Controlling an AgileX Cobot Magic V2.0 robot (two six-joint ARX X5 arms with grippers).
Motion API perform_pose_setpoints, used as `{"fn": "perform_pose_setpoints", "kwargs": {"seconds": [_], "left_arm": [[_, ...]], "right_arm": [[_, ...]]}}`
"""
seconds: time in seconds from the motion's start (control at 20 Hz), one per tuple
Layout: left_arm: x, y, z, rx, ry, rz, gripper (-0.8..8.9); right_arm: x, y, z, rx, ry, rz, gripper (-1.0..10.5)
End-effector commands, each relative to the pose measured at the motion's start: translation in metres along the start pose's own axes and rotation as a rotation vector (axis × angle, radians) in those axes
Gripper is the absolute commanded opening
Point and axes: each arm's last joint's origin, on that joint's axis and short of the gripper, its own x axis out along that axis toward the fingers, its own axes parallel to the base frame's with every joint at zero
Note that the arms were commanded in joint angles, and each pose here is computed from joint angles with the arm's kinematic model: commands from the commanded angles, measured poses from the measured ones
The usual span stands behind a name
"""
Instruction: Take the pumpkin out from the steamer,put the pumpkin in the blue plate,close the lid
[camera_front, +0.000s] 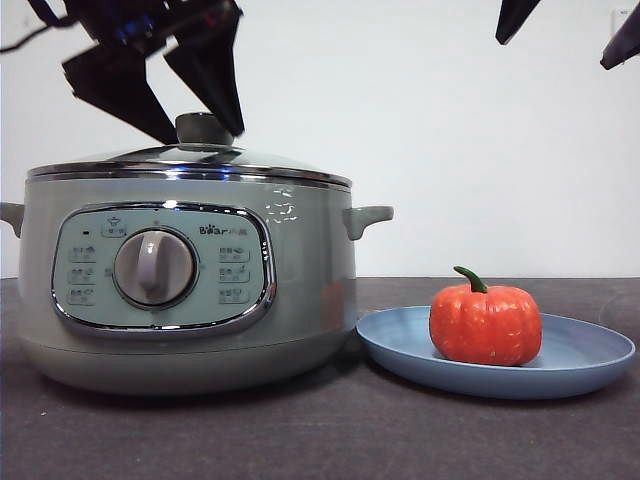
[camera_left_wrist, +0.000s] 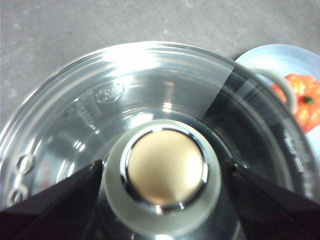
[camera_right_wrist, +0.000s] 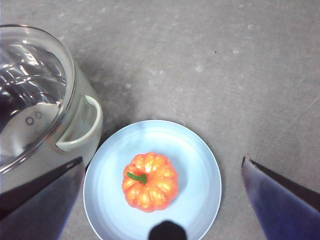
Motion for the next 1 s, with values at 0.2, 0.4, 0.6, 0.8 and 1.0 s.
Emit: {"fn": "perform_pose_setpoints", "kwargs": {"seconds": [0.2,0.4,0.6,0.8,1.0], "left_arm": [[-0.055,-0.002,-0.008,-0.024,-0.064,-0.003,2.16],[-0.099,-0.003,-0.017,0.029,-0.164,0.049,-0.09],[-0.138,-0.004,-0.033,0.046,-0.281,0.097,-0.09],[-0.151,-0.002,-0.075,0.029,-0.365,0.177,-0.08],[-0.141,-0.001,-0.126,0.017,-0.476,0.197,-0.08]], "right_arm": [[-0.003,-0.001,-0.001,-0.011,-0.018,-0.001,2.8],[-0.012,-0.001,0.002,-0.017,-0.081,0.005,0.3],[-0.027,-0.001,-0.002,-0.011,-0.242,0.026,0.2],[-0.028,-0.001,-0.034,-0.005,-0.383,0.060,0.2],[-0.015,0.001,-0.075,-0.008,-0.459,0.099,-0.1]]}}
